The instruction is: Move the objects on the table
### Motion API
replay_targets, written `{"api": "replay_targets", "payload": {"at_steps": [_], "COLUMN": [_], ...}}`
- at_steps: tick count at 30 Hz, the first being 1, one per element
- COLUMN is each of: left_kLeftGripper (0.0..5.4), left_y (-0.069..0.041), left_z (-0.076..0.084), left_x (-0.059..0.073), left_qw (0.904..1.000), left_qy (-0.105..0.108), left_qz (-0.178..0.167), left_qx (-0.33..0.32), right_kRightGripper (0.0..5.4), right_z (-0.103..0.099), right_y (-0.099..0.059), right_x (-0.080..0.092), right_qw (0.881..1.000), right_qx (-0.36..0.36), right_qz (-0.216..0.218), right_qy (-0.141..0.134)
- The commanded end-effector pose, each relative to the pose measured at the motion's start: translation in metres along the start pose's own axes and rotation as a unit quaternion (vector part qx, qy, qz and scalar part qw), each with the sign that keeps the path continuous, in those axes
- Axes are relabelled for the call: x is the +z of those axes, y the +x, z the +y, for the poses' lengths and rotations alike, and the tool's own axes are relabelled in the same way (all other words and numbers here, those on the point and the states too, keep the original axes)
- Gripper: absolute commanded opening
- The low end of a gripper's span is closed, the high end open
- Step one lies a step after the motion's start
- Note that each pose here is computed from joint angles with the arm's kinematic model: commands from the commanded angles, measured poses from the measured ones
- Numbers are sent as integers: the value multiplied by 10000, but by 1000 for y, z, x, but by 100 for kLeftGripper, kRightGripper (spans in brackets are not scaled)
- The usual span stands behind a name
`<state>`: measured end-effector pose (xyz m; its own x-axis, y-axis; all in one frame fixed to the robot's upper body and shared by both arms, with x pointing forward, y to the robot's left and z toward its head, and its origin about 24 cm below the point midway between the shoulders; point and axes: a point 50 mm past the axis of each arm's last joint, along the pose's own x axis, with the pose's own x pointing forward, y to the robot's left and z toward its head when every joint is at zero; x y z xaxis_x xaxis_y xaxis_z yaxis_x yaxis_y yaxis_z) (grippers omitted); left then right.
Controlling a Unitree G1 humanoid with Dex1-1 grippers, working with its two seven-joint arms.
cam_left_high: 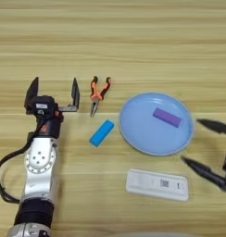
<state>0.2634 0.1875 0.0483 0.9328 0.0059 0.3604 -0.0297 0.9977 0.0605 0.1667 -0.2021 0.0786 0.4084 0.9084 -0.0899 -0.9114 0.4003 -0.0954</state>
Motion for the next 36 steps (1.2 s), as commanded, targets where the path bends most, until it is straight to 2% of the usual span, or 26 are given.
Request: {"api": "replay_targets", "payload": {"at_steps": [1, 8, 14, 17, 22, 30, 36], "left_kLeftGripper": [539, 539, 539, 539, 539, 539, 540], "left_y": [1, 2, 2, 2, 2, 3, 3], "left_z": [-2, -3, -3, -4, -5, -7, -7], "left_x": [-1, -2, -2, -2, -2, -2, -2], "left_qw": [10000, 10000, 10000, 10000, 10000, 10000, 10000], "left_qy": [-2, -7, -9, -11, -20, -27, -13], "left_qz": [58, 73, 73, 79, 71, 60, 59], "left_qx": [10, 18, 19, 20, 24, 30, 32], "right_kRightGripper": [540, 540, 540, 540, 540, 540, 477], "right_z": [4, 4, 1, 1, 2, 6, 10], "right_y": [-3, -3, 6, 11, 17, 16, 16], "right_x": [-5, -17, -31, -40, -50, -60, -66], "right_qw": [9969, 9859, 9788, 9745, 9719, 9669, 9668], "right_qx": [626, 1311, 1508, 1579, 1603, 1691, 1704], "right_qz": [461, 1018, 1383, 1576, 1672, 1843, 1850], "right_qy": [108, 207, -16, -219, -409, -506, -449]}}
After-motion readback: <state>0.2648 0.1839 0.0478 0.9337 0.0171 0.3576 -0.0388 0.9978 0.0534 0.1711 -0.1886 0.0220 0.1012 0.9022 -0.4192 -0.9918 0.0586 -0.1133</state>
